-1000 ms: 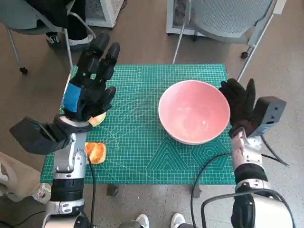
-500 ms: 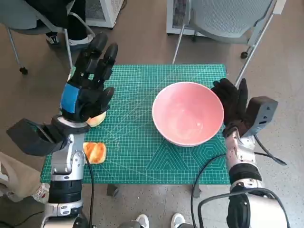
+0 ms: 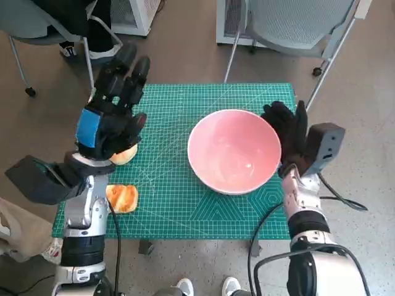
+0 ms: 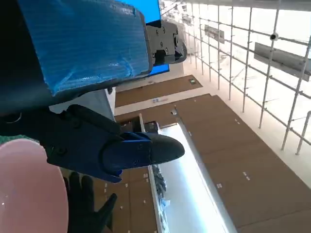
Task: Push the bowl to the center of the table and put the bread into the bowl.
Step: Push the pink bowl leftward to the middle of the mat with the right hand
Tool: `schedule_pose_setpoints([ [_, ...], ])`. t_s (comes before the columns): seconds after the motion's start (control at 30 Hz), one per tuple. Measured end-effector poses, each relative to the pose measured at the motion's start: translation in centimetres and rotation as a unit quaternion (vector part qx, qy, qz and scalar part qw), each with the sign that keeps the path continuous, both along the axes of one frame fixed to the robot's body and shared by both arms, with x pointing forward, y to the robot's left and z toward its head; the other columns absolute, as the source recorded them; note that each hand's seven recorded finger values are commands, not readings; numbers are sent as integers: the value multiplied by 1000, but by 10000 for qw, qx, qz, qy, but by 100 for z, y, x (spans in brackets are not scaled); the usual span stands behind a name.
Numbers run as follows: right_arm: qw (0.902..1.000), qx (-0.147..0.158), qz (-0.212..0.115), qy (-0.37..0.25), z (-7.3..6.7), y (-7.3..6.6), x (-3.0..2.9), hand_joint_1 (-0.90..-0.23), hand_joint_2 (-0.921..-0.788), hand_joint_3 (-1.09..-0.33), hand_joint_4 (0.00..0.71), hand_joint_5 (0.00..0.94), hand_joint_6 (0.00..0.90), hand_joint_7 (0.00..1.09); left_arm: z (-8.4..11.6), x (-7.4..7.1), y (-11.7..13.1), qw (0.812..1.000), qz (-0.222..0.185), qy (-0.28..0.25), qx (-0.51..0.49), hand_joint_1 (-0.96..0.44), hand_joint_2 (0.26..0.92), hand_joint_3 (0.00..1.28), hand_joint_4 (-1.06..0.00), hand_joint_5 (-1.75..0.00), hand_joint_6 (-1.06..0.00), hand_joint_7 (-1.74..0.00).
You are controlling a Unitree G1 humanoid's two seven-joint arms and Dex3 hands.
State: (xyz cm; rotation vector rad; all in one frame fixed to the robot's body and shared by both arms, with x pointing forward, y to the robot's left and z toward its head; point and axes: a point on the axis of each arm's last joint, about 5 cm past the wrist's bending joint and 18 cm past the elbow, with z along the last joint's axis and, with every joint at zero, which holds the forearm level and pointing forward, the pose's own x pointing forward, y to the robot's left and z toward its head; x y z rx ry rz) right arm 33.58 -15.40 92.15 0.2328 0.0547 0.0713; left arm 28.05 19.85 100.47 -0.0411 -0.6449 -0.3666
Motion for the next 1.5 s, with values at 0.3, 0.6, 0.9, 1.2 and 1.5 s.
schedule_pose_setpoints([
  [0.3,9998,56,194,-73,52,140,30,-679,-921,-903,71,0,184,28,-4,-38,16,10000,78,9,11,-675,921,477,-42,0,1,-337],
  [0.6,9989,11,460,-99,65,281,34,-667,-921,-904,65,1,192,33,4,-66,28,9999,127,-8,19,-677,921,483,-41,0,1,-335],
  [0.9,9980,100,617,-82,74,396,34,-669,-921,-897,74,5,204,39,1,-88,37,9999,168,-13,21,-678,921,485,-39,0,1,-334],
  [1.2,9969,85,766,-125,108,488,43,-665,-921,-911,73,3,200,37,-7,-103,40,9998,220,11,-8,-676,921,490,-35,0,1,-330],
  [1.5,9964,-37,836,-169,128,473,53,-669,-921,-920,76,3,203,37,-14,-117,42,9996,264,18,-24,-673,921,492,-35,0,1,-325],
])
